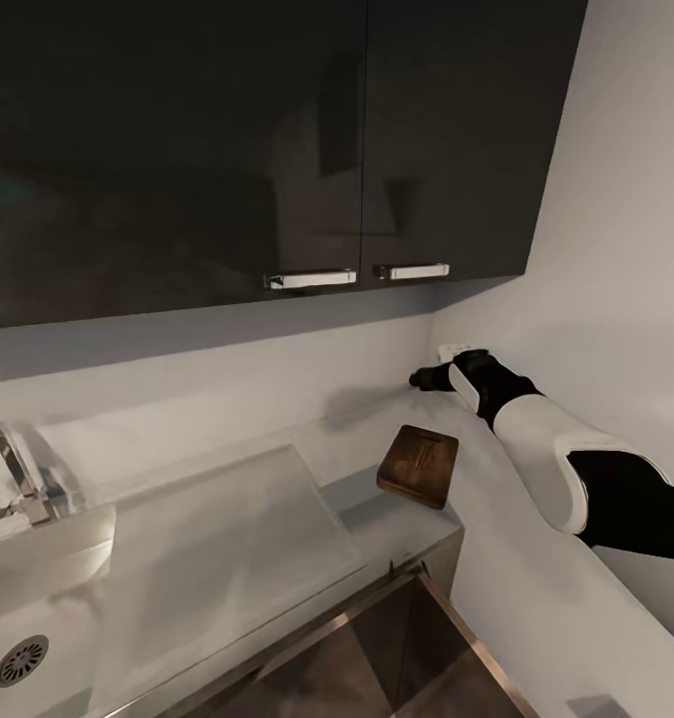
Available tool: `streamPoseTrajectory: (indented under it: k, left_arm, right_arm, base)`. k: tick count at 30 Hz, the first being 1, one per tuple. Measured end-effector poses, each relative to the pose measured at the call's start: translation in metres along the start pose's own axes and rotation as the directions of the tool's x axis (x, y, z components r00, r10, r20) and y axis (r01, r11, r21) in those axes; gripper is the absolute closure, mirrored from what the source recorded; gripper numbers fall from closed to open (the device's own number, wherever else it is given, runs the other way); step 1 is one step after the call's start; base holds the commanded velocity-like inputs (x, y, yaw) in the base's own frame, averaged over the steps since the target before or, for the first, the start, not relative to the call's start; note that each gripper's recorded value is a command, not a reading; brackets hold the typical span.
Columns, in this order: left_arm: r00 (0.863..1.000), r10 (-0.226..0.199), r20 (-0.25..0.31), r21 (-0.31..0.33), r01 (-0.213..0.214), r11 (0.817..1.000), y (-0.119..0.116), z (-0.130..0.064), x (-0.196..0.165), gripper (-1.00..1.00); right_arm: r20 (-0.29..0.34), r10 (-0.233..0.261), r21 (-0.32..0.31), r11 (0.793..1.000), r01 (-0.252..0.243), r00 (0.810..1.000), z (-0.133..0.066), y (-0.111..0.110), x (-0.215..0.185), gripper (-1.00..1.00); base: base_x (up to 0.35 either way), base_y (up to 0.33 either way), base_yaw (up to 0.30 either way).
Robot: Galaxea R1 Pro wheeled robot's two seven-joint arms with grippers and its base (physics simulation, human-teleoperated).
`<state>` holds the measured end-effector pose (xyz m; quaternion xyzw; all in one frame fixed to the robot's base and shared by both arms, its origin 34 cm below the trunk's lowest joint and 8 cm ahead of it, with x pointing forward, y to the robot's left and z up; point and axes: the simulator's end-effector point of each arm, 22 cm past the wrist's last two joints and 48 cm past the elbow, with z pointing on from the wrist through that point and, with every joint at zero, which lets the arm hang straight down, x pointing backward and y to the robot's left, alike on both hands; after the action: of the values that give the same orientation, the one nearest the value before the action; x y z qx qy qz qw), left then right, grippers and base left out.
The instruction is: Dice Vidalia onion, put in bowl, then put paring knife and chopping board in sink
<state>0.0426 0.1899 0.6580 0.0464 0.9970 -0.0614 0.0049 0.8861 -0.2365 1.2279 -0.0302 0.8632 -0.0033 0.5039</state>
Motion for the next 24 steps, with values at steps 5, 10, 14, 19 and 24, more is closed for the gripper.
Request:
streamPoseTrajectory:
  k: [5,10,14,19,24]
  left_arm:
    - [1.0,0.0,-0.007,0.001,0.0,1.0,-0.0006,0.0004,0.0031,-1.0]
    - [1.0,0.0,-0.008,0.001,0.001,1.0,-0.0009,0.0005,0.004,-1.0]
    - [1.0,0.0,-0.008,0.0,0.0,1.0,-0.0002,0.0005,0.0043,-1.0]
    - [1.0,0.0,-0.009,-0.001,0.0,1.0,0.0,0.0005,0.0049,-1.0]
    - [1.0,0.0,-0.011,-0.001,0.0,1.0,0.0002,0.0006,0.0055,-1.0]
  right_arm:
    - [-0.007,0.0,0.001,1.0,0.0,1.0,0.0009,-0.0001,0.0032,-1.0]
    - [-0.008,0.0,0.0,1.0,0.0,1.0,0.0007,0.0,0.0035,-1.0]
    - [-0.011,0.0,0.0,1.0,0.0,1.0,0.0008,0.0,0.0051,-1.0]
    - [-0.011,0.0,0.0,1.0,0.0,1.0,0.0008,0.0,0.0054,-1.0]
    - [-0.011,0.0,0.001,1.0,0.0,1.0,0.0008,-0.0001,0.0055,-1.0]
  base:
    - [0.005,0.002,0.0]
    - [0.081,0.0,0.0]
    - [0.276,0.0,0.0]
    - [0.318,0.0,0.0]
    - [0.321,0.0,0.0]
